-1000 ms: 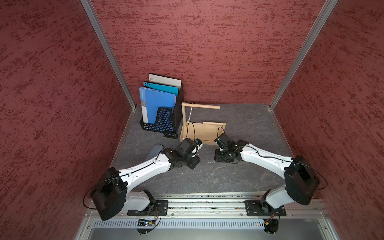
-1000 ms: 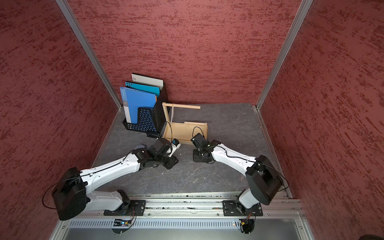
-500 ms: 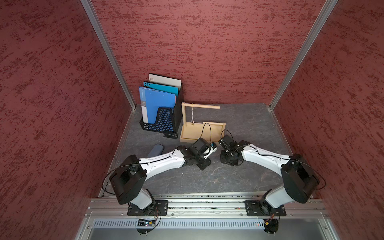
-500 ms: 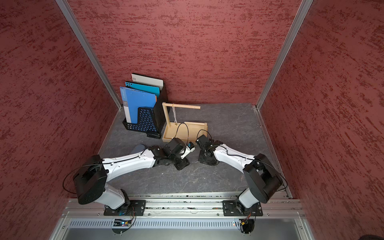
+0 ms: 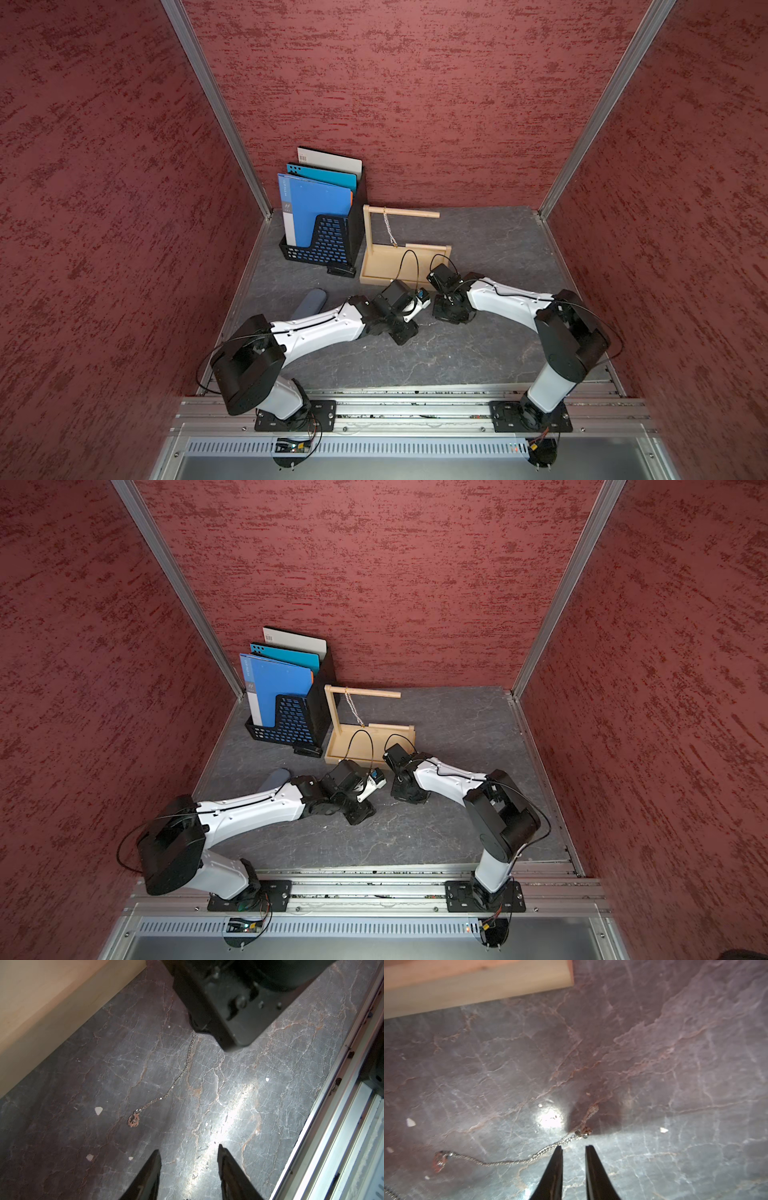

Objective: Hang the necklace on the jewelry display stand
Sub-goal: Pick up the necklace from the center of the board.

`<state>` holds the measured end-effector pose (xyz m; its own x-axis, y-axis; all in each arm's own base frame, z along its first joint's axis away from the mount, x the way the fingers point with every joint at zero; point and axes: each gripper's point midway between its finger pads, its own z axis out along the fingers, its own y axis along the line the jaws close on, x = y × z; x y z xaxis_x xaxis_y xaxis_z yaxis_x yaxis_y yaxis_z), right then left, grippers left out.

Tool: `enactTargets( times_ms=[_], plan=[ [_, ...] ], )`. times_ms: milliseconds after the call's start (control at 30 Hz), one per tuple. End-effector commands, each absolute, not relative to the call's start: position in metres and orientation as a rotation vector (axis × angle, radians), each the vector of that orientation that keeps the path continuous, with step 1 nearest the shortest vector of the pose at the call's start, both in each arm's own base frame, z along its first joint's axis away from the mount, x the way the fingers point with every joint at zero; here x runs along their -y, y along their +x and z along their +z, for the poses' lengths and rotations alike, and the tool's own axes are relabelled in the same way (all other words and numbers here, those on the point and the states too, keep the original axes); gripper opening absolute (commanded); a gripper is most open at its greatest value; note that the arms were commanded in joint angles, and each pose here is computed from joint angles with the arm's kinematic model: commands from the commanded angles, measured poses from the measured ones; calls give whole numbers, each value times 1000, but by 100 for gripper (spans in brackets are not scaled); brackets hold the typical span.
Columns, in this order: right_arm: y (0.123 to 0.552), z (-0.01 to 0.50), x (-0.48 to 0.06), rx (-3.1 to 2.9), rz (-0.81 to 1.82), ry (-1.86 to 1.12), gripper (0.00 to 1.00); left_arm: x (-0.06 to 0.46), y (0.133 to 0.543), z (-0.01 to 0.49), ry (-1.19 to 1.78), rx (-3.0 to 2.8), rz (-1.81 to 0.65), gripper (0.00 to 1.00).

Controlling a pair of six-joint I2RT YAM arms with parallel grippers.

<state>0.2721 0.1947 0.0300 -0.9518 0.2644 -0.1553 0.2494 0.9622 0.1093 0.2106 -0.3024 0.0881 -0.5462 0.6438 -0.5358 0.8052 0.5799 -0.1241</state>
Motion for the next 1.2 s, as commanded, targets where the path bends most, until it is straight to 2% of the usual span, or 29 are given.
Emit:
enactTargets(
  times_ms=[0, 167, 433, 667, 800, 1167],
  plan=[
    [276, 28, -185, -2937, 45, 399, 23, 302, 210, 94, 1157, -2353, -504, 47],
    [276, 19, -183, -2947, 16, 400, 23, 303, 212, 94, 1161, -2348, -502, 47],
    [273, 10, -177, -2961, -30, 392, 19, 303, 211, 94, 1155, -2354, -504, 47],
    [276, 24, -174, -2920, -15, 366, 10, 301, 209, 92, 1148, -2360, -505, 47],
    [276, 35, -166, -2891, -45, 354, 0, 303, 211, 95, 1145, -2351, -509, 47],
    [273, 59, -151, -2833, -42, 391, 0, 304, 211, 94, 1136, -2349, -520, 47]
  ],
)
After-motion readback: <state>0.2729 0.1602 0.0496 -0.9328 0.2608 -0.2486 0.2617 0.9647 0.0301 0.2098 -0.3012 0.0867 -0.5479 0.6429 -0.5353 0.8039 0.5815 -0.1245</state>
